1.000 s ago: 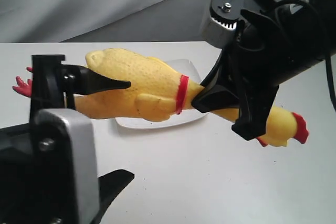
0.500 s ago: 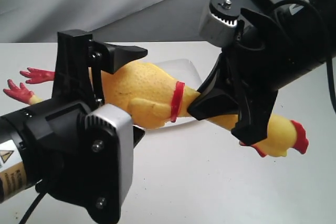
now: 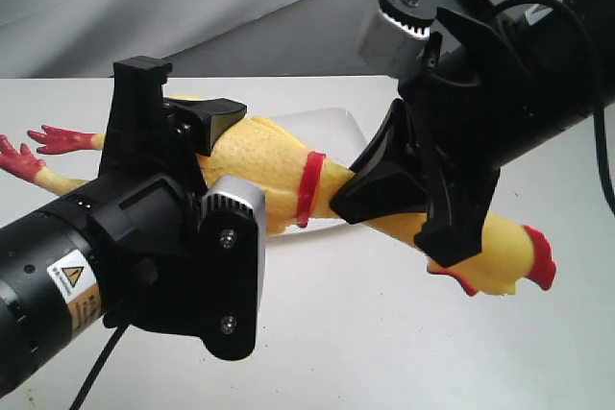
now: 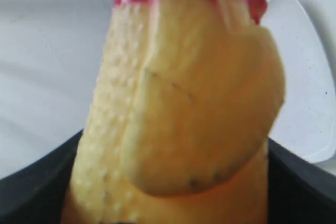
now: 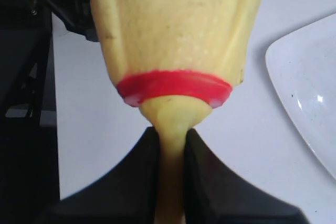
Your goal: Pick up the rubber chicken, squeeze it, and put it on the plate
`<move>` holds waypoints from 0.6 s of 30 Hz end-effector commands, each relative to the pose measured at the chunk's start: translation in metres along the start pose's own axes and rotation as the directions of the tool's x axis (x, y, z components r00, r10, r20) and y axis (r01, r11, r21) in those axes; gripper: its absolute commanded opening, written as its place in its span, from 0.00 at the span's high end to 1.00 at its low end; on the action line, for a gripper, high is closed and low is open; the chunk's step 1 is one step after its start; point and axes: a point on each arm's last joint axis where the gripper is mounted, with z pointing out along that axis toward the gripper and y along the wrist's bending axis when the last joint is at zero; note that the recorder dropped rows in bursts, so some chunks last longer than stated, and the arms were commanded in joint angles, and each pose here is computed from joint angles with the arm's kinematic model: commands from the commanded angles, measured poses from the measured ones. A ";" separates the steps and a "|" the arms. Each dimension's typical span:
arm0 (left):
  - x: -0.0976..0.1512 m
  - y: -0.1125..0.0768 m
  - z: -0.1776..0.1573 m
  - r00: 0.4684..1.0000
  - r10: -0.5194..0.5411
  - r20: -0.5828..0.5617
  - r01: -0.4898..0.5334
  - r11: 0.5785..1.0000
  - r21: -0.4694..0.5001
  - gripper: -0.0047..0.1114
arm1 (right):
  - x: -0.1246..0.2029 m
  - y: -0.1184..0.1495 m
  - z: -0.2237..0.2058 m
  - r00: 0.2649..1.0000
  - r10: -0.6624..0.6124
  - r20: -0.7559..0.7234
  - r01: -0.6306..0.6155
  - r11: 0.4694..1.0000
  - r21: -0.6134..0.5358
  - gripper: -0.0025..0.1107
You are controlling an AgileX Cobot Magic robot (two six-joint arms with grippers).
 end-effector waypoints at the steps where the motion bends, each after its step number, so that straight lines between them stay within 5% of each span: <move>1: 0.014 0.003 0.000 0.985 -0.049 -0.168 0.043 0.998 -0.042 0.95 | -0.002 0.004 -0.003 1.000 -0.006 0.017 0.006 1.000 -0.013 0.98; 13: 0.012 0.001 0.001 0.988 -0.059 -0.140 0.057 0.998 -0.017 0.91 | -0.001 0.002 -0.003 1.000 -0.017 0.007 0.017 1.000 0.003 0.98; 18: 0.004 -0.002 0.001 0.988 -0.145 -0.059 0.147 0.989 0.017 0.39 | 0.002 0.000 -0.003 1.000 -0.003 -0.022 0.004 1.000 0.026 0.98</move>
